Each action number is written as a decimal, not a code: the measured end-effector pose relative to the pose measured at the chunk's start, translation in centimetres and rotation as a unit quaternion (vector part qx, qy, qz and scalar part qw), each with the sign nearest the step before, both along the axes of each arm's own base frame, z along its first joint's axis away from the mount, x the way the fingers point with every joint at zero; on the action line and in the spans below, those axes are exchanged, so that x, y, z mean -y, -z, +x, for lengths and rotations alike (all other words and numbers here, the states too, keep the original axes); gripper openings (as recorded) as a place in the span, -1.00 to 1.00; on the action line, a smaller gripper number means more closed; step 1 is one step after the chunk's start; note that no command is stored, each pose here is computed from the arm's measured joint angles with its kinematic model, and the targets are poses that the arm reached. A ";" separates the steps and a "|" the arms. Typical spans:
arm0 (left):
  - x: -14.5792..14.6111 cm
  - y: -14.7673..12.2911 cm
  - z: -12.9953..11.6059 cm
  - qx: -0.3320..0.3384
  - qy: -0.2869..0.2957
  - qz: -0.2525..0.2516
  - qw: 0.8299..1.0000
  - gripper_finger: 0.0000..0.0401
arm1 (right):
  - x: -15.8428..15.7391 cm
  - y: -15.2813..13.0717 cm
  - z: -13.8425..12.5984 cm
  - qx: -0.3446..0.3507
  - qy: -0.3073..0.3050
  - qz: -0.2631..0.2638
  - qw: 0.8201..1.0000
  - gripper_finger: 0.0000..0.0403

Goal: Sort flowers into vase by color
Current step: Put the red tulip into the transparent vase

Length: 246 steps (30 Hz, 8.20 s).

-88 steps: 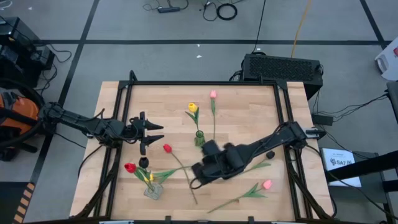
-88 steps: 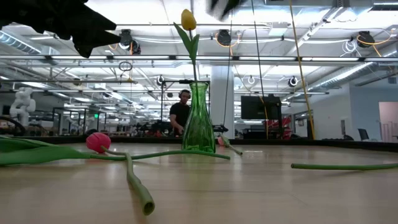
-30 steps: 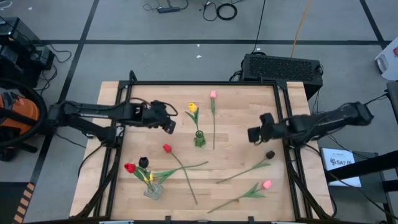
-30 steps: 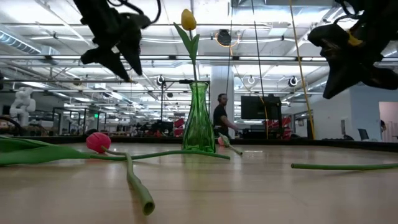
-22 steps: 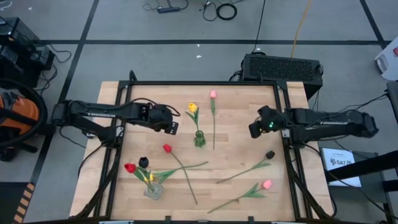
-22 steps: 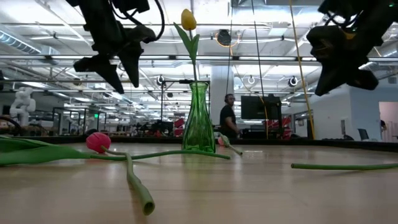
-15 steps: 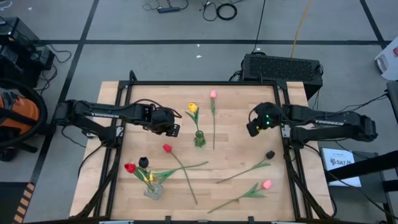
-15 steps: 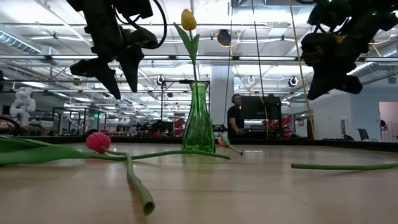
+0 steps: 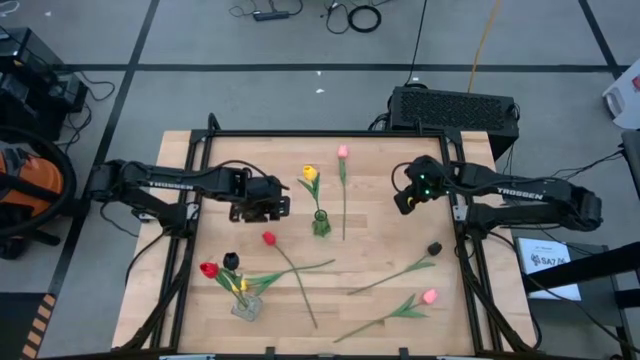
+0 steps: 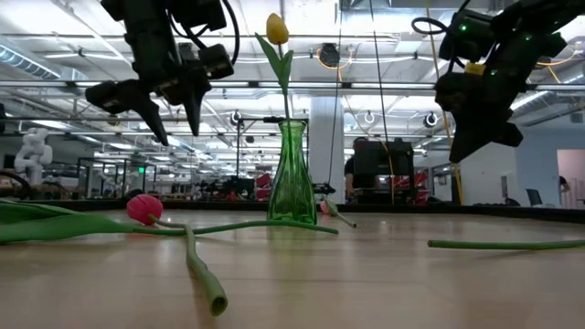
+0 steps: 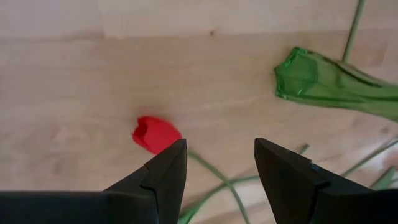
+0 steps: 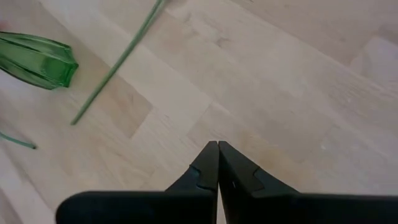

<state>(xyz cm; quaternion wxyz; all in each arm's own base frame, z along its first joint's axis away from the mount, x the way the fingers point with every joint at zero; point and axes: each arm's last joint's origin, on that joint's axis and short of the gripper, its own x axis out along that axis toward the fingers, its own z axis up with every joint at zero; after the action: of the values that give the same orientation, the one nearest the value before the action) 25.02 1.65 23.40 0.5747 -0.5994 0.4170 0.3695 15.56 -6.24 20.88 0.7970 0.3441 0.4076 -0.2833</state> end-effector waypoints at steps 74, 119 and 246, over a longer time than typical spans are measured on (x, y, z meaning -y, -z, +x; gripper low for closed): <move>-4.2 7.4 0.4 -0.130 -0.133 -0.033 0.982 -0.02 | -1.1 0.2 0.1 -0.012 -0.033 0.018 0.999 -1.00; -4.2 8.2 1.2 -0.120 -0.144 0.020 0.982 -0.93 | -1.2 0.2 0.2 -0.012 -0.037 0.016 0.999 -1.00; 23.0 -21.9 -14.0 0.476 0.404 0.522 0.581 -1.00 | -11.9 4.2 6.2 0.067 0.221 0.193 0.954 -1.00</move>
<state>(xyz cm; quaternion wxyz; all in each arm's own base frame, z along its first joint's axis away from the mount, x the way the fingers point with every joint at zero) 11.07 -21.31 45.34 0.9946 -0.0560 0.0182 -0.0850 21.75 5.62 16.66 0.6583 0.5913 0.3140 -0.3442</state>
